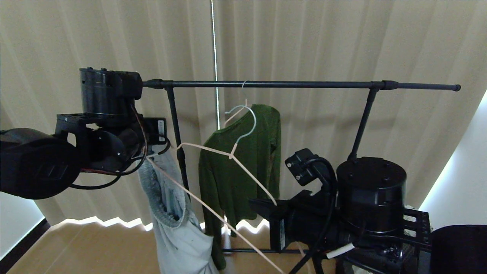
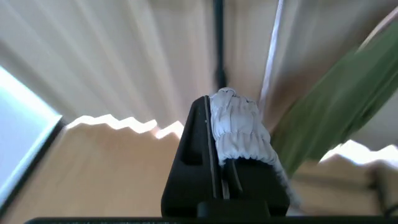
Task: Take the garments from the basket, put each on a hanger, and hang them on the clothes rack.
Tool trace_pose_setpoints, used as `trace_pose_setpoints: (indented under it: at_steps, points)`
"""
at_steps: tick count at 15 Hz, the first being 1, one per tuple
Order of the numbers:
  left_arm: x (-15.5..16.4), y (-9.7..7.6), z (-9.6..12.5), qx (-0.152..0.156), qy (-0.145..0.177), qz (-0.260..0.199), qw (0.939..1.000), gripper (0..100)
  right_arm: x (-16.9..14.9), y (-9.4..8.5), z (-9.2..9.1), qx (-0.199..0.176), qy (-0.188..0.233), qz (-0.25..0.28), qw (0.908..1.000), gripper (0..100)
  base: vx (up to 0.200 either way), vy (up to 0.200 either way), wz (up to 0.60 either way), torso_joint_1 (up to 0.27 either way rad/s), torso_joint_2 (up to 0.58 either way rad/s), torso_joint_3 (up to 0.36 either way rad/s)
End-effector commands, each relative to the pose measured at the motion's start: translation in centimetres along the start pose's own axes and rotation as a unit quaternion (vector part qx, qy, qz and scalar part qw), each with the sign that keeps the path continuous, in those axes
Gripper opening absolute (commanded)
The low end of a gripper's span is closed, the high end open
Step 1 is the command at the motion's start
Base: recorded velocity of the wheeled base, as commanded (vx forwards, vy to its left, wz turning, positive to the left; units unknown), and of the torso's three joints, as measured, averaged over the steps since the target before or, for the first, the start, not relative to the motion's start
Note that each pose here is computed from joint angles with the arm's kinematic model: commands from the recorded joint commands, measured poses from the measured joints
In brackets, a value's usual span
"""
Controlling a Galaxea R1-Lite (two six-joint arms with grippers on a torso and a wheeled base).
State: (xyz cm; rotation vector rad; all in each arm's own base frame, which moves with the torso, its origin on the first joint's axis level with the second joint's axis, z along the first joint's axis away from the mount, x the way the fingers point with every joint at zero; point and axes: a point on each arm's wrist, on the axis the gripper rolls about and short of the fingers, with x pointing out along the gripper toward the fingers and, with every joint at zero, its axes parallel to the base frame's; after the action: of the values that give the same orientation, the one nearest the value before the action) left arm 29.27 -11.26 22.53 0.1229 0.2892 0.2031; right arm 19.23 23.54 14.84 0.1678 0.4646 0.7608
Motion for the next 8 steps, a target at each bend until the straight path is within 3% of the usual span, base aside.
trace_pose_setpoints:
  at_steps: [1,3,6,8]
  points:
    - [-0.6,1.0,0.5,0.014,0.005,0.012,0.9998,0,0.9,-0.7,0.3,0.014,0.005,-0.016,0.9998,0,0.0,0.0,0.0,0.0,0.0,0.0]
    - [-0.7,1.7,0.5,0.036,0.017,0.021,0.999,0,1.4,-0.9,0.5,0.026,0.011,-0.024,0.9993,0,0.0,0.0,0.0,0.0,0.0,0.0]
    - [-0.8,3.8,-0.7,0.096,0.067,0.046,0.992,0,2.2,-2.7,1.1,0.037,0.017,-0.057,0.9976,0,0.0,0.0,0.0,0.0,0.0,0.0]
    - [-1.8,4.1,-1.2,0.121,0.084,0.039,0.9883,0,2.7,-3.2,1.3,0.039,0.015,-0.064,0.9971,0,0.0,0.0,0.0,0.0,0.0,0.0]
